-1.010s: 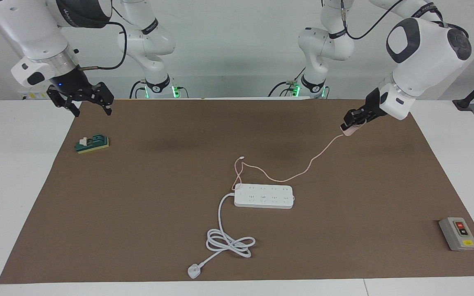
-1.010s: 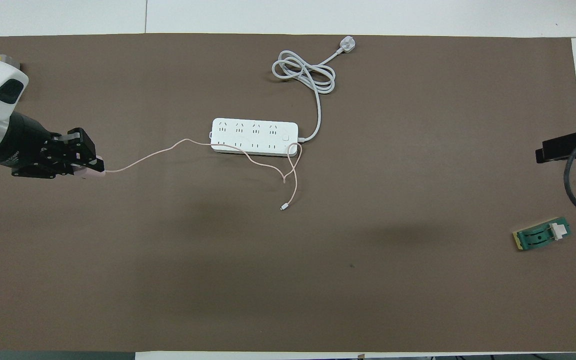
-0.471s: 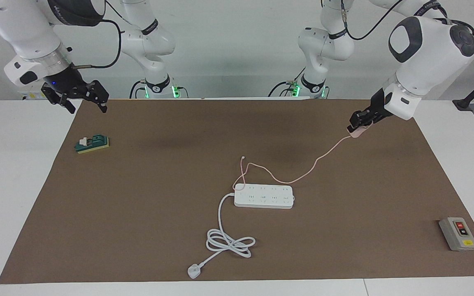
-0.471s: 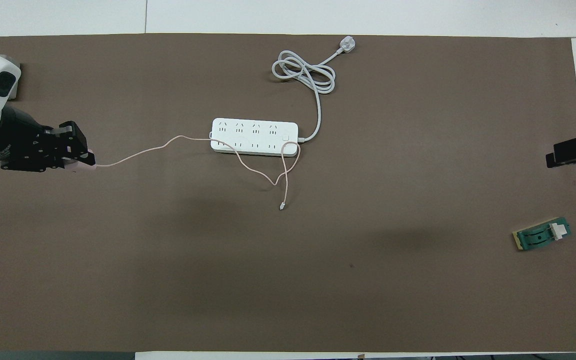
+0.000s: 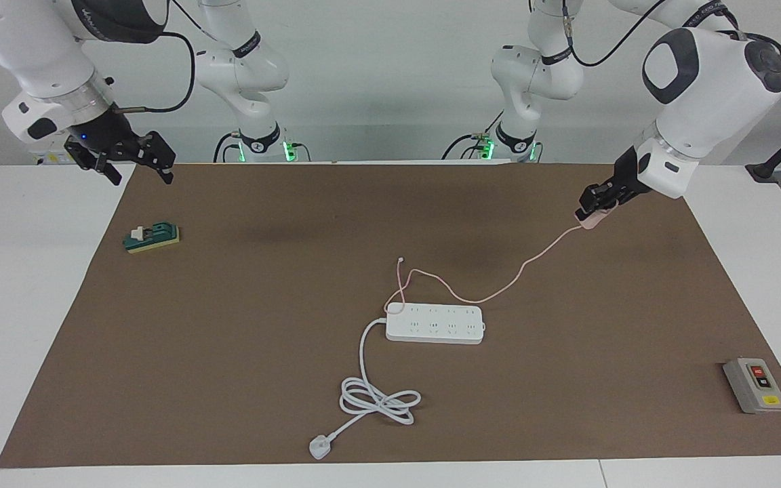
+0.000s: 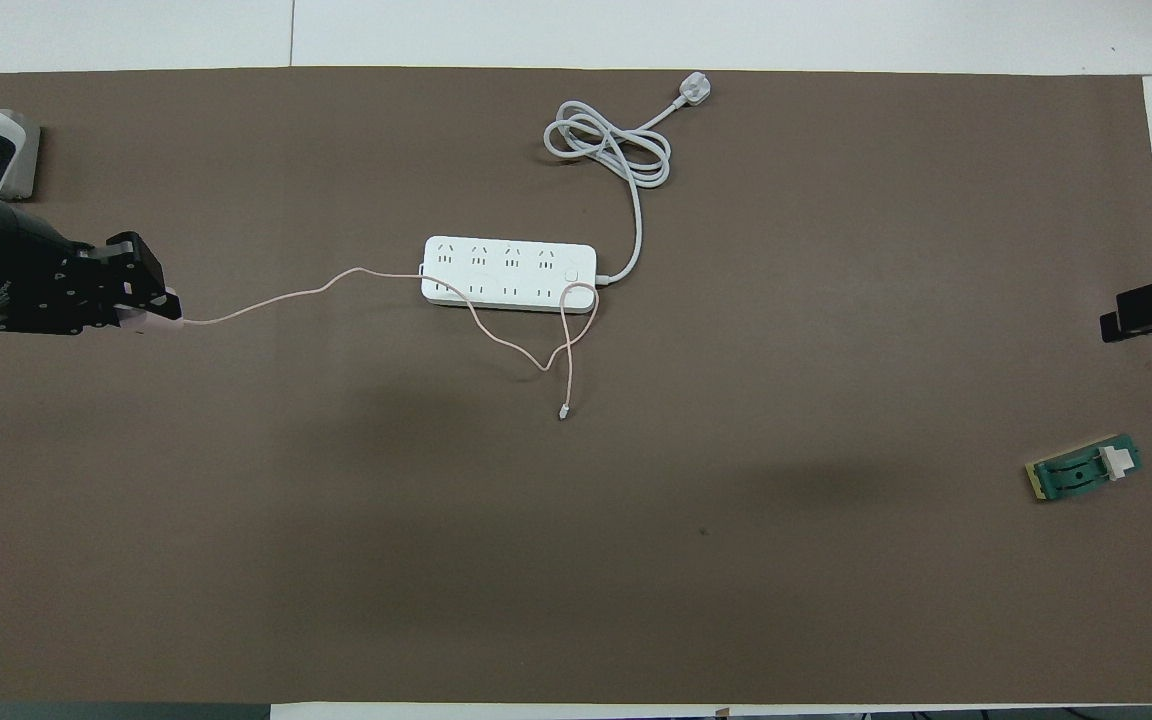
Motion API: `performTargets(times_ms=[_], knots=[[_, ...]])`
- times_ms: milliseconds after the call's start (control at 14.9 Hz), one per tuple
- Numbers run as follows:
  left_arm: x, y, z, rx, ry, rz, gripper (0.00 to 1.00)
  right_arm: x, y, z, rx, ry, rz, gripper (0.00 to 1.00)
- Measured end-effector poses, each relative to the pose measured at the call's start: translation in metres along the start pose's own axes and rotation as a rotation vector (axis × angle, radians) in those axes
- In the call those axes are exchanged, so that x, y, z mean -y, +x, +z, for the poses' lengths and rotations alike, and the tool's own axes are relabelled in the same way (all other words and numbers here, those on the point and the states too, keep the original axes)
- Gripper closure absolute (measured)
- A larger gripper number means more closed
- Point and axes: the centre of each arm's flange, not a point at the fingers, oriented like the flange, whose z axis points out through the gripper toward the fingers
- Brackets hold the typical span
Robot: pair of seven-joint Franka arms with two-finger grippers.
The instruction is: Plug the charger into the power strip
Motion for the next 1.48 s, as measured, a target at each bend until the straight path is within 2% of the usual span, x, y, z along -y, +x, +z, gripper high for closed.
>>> performTargets(times_ms=[202, 538, 808, 1077, 1481], knots=[[0.012, 0.006, -0.014, -0.033, -0.011, -0.063, 0.68, 0.001, 0.002, -0.005, -0.022, -0.002, -0.002, 0.00], [0.015, 0.007, -0.022, -0.033, -0.014, -0.380, 0.68, 0.020, 0.002, -0.004, -0.013, -0.004, -0.045, 0.00], [0.044, 0.018, -0.019, -0.035, 0.029, -0.605, 0.68, 0.006, 0.001, -0.003, -0.008, -0.001, -0.021, 0.00], [0.029, 0.025, -0.014, -0.062, 0.067, -0.672, 0.68, -0.005, 0.000, -0.003, -0.001, 0.002, -0.001, 0.00], [0.022, 0.028, -0.021, -0.083, 0.063, -0.708, 0.68, -0.003, -0.001, -0.005, -0.005, 0.001, -0.005, 0.00]])
